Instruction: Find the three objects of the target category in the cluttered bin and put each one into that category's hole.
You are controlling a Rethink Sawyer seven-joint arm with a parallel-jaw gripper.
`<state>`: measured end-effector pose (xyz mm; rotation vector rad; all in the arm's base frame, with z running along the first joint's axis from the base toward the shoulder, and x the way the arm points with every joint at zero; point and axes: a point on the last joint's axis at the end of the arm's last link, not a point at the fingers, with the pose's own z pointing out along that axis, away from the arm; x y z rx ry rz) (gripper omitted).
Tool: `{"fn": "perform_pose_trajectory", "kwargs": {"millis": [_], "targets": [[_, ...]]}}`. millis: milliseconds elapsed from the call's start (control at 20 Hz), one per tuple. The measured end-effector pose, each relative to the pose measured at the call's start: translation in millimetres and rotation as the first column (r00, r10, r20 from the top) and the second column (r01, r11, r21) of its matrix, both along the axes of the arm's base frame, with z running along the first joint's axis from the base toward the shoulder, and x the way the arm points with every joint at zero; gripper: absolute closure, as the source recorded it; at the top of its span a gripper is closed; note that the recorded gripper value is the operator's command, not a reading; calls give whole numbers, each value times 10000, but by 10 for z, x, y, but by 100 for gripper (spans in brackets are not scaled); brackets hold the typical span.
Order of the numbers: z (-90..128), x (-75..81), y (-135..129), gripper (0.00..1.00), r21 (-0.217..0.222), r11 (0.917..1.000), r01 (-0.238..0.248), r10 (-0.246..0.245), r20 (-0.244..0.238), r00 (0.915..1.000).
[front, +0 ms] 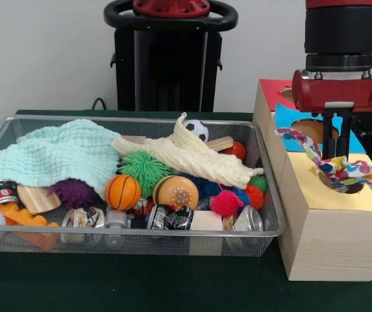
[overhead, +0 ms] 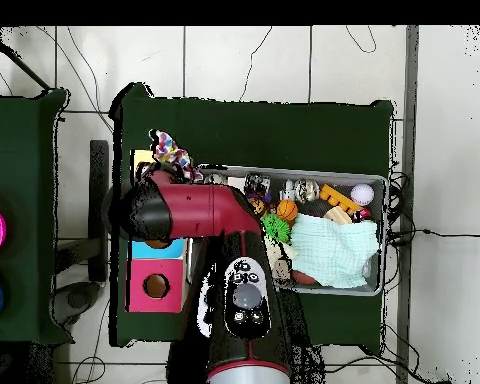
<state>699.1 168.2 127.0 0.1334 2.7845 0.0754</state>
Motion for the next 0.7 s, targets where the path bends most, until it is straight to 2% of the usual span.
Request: {"fn": "perform_pose_trajectory", "kwargs": {"millis": [700], "targets": [[-48, -137, 267, 100, 0, 9992, -390, 390, -157, 9991]]}}
